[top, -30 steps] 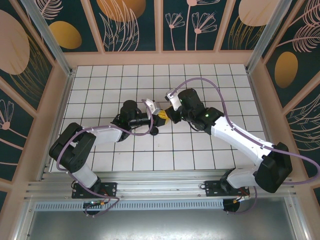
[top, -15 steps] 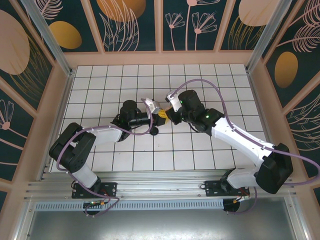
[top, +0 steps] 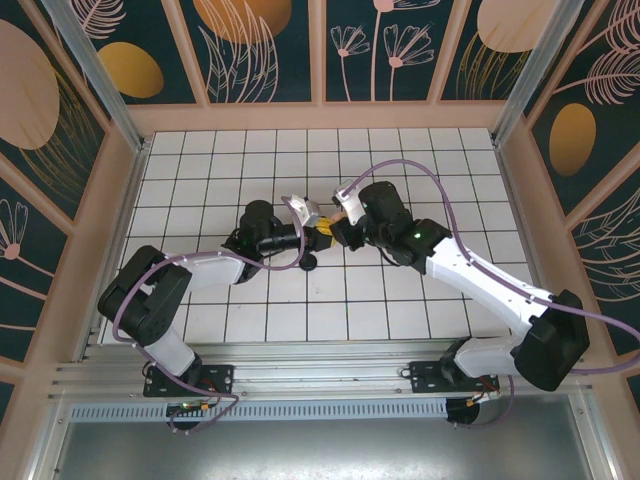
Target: Insert wireless bluetooth earbuds into charging case
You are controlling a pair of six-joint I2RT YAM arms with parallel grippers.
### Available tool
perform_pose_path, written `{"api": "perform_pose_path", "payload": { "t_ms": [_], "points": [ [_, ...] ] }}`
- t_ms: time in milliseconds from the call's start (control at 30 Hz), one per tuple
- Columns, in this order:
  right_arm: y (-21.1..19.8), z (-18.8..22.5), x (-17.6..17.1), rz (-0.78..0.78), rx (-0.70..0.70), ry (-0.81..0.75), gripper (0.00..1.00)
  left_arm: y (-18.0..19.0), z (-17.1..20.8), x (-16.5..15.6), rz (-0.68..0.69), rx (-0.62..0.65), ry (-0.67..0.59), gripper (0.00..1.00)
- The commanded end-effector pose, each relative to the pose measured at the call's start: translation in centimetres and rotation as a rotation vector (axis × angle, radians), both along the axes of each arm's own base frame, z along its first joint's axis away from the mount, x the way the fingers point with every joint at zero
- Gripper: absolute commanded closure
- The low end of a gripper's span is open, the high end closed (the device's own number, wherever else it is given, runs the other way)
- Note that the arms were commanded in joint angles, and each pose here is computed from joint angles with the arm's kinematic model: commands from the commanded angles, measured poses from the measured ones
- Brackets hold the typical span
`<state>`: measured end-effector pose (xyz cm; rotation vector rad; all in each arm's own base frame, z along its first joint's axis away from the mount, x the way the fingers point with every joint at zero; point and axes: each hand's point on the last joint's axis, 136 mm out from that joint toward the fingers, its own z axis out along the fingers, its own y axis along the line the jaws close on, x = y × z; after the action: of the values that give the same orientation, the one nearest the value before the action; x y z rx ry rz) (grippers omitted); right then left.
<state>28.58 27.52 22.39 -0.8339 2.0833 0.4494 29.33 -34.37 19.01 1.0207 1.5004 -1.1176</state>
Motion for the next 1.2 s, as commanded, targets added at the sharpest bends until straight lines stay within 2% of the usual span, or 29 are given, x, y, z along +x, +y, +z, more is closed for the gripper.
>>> {"api": "perform_pose_path", "payload": {
  "t_ms": [0,100,333,533,767,933,1167],
  "points": [
    [0.1,2.4,-0.5,0.006,0.058,-0.017,0.61,0.0,2.9,-0.3,-0.006,-0.044,-0.091,0.84],
    [0.3,4.0,-0.7,0.016,0.094,-0.026,0.54,0.1,2.9,-0.3,-0.002,-0.041,-0.094,0.84],
    [-0.2,8.0,-0.8,0.05,0.216,-0.013,0.51,0.3,2.7,-0.8,-0.013,-0.025,-0.122,0.83],
    [-1.6,9.6,-0.1,0.086,0.33,0.043,0.49,0.5,2.7,-1.6,-0.038,0.0,-0.177,0.83],
    [-2.7,7.7,0.9,0.123,0.348,0.188,0.46,0.7,2.8,-2.0,-0.054,0.027,-0.227,0.84],
    [-0.8,6.3,-0.3,0.264,0.414,0.362,0.41,0.8,2.9,-2.2,-0.068,0.035,-0.238,0.83],
    [0.6,5.4,-0.4,0.339,0.464,0.458,0.39,0.7,3.9,-2.3,-0.065,0.015,-0.24,0.84]
  ]
}}
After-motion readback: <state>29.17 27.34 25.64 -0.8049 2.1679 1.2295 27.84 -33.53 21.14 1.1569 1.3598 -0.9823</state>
